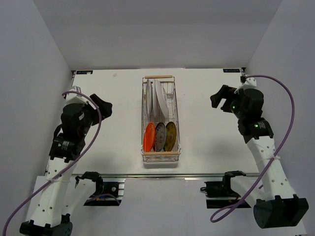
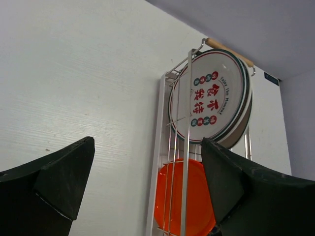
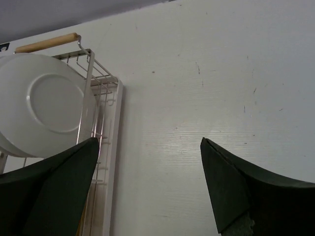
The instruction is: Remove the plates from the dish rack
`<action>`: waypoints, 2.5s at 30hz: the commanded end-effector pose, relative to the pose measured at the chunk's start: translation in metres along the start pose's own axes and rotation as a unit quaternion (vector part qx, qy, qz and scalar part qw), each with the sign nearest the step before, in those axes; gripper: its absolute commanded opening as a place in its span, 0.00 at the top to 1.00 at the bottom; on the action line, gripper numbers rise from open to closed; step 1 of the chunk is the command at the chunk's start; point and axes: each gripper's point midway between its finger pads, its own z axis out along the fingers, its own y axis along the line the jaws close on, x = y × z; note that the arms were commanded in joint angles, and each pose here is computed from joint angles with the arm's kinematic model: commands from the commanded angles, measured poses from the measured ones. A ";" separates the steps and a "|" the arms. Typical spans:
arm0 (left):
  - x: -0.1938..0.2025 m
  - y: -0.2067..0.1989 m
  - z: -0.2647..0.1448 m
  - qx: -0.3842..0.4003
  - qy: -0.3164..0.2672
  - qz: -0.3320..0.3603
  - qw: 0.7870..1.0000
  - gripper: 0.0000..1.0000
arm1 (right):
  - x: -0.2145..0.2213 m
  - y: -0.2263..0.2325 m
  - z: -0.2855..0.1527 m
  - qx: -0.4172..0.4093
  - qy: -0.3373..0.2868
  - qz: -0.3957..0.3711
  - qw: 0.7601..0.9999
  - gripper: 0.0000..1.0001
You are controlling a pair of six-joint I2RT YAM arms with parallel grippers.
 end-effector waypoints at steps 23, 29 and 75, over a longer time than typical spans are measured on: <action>0.033 0.000 0.033 0.012 0.049 -0.002 0.999 0.02 | 0.055 0.167 -0.004 -0.244 0.201 -0.087 0.945 0.11; 0.041 0.005 0.035 0.005 0.061 -0.002 0.998 0.02 | 0.101 0.215 -0.015 -0.255 0.261 -0.155 0.918 0.11; 0.055 0.018 0.031 -0.017 0.071 -0.017 0.997 0.02 | 0.178 0.261 0.010 -0.083 0.310 -0.122 0.939 0.99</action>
